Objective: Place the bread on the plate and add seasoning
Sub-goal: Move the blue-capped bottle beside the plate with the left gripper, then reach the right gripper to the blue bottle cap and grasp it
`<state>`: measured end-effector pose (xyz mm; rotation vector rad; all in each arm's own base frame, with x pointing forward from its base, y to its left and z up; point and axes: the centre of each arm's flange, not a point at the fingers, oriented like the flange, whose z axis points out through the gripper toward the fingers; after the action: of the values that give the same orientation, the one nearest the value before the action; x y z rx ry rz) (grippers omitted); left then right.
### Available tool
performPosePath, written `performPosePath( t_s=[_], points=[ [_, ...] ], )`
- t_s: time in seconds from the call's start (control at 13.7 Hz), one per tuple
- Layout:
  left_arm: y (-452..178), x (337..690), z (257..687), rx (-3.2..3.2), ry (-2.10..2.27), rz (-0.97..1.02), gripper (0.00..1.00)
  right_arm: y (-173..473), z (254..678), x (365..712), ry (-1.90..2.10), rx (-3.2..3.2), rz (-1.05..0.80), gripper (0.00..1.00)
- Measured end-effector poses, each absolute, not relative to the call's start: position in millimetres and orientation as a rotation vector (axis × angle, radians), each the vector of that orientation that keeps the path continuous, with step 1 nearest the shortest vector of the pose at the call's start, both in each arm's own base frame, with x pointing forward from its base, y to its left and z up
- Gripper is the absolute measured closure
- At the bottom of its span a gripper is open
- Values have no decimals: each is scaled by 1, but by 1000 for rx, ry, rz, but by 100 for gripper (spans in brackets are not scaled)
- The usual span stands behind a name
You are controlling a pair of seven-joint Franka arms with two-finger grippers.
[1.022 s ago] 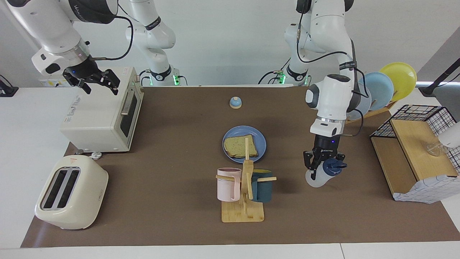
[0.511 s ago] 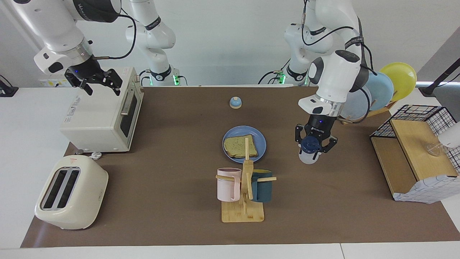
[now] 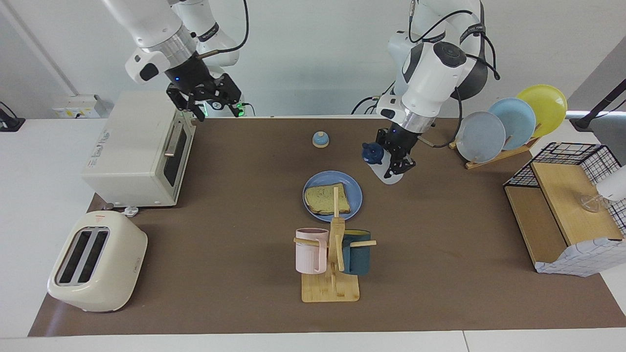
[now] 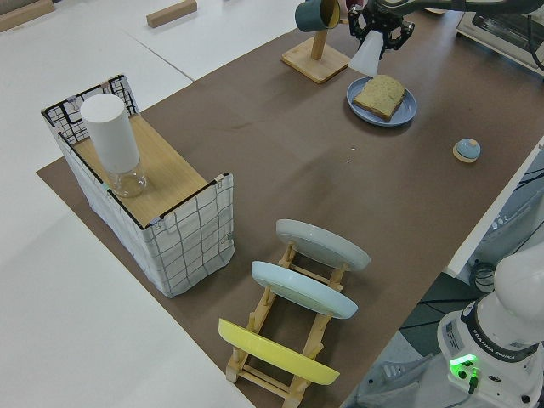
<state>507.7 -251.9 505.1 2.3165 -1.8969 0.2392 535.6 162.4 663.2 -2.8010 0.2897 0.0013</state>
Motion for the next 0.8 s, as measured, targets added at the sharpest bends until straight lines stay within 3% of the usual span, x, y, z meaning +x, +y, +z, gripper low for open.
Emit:
performPosePath(
  t_s=[0.36,0.8],
  points=[
    [-268,466,534,2167,-1963,184,53,270,667,523,406,-2674,-81,2],
    [-285,417,544,2165,-1910,173,53,356,660,488,381,-2668,-106,21]
  ],
)
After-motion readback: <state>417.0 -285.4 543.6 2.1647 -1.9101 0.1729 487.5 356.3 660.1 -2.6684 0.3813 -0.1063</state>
